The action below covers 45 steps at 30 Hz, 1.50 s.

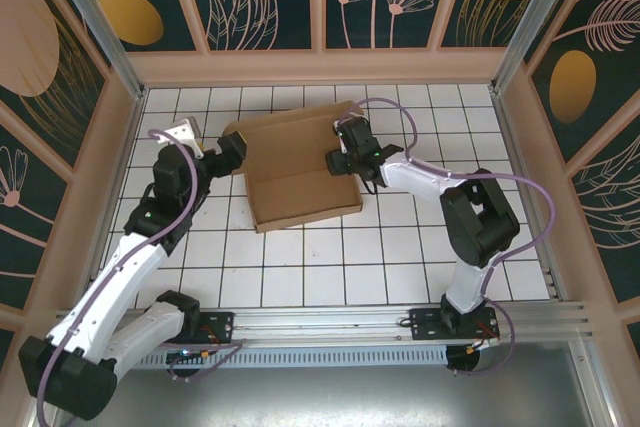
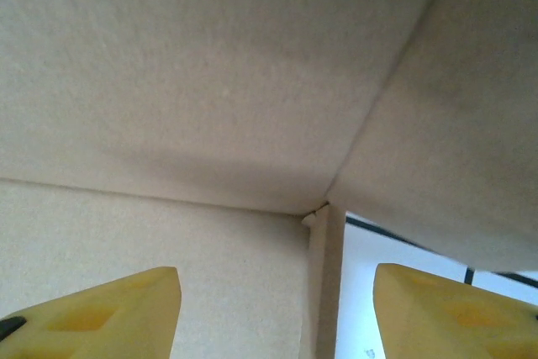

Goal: Fold the paper box

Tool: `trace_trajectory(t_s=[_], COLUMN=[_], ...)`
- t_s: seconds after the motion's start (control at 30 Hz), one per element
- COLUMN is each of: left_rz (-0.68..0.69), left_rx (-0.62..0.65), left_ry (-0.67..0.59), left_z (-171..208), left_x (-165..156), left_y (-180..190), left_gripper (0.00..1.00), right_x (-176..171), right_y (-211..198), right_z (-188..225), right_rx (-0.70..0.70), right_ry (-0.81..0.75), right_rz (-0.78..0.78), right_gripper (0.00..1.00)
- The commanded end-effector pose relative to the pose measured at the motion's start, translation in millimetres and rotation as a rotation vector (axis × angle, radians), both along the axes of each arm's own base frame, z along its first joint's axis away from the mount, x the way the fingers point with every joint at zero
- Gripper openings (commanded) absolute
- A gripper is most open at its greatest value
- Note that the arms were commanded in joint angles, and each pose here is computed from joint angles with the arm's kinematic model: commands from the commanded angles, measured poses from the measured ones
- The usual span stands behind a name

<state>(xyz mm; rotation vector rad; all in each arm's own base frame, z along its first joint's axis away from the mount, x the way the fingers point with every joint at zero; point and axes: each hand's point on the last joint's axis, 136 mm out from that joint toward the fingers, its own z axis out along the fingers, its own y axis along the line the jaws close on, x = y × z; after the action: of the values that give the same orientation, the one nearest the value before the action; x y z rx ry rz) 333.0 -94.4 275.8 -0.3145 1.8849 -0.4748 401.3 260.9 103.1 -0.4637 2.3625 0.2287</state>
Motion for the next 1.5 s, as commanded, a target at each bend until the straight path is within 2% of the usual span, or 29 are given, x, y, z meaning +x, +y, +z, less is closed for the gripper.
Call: trace_trajectory(t_s=[0.0,0.1,0.17,0.33,0.5,0.63,0.87,1.1,1.3,1.37,1.47], left_rz=[0.017,0.021,0.03,0.049,0.003,-0.078,-0.094,-0.109,-0.175,-0.187,-0.233], left_rx=[0.059,0.067,0.068,0.164,0.248,0.269,0.313,0.359,0.374,0.37,0.361], left_ry=[0.057,0.043,0.054,0.077,0.062,0.108,0.12,0.119,0.086,0.085,0.1], left_z=[-26.7,-38.8,-49.9,-65.8,-68.2,-85.4,-94.3,-95.7,-89.0,-88.8,-91.9], left_x=[8.2,16.9,22.7,34.1,42.3,49.8,51.0,55.3,59.2,61.2,63.6], left_y=[3.4,6.4,10.3,24.3,22.8,10.7,14.5,18.8,10.5,7.9,0.1], left_gripper=[0.95,0.94,0.9,0.88,0.91,0.83,0.69,0.55,0.42,0.37,0.24], right_x=[-3.2,-2.0,-2.0,15.4,27.5,39.6,53.2,45.1,34.8,35.3,33.2], right_y=[4.4,4.4,5.3,-10.8,-16.8,-32.2,-51.9,-26.4,-4.5,-1.1,2.5], right_z=[33.0,49.6,59.0,79.7,76.7,79.3,81.0,76.2,77.4,79.2,82.0], right_rx=[0.104,0.171,0.18,0.217,0.126,0.044,0.062,0.194,0.272,0.279,0.264], right_ry=[-0.039,-0.052,-0.071,-0.08,-0.103,-0.141,-0.155,-0.143,-0.124,-0.116,-0.125], right_rz=[0.056,0.114,0.133,0.113,0.134,0.112,0.103,0.272,0.404,0.413,0.417], right_gripper=[0.62,0.62,0.62,0.62,0.59,0.58,0.58,0.56,0.45,0.37,0.17])
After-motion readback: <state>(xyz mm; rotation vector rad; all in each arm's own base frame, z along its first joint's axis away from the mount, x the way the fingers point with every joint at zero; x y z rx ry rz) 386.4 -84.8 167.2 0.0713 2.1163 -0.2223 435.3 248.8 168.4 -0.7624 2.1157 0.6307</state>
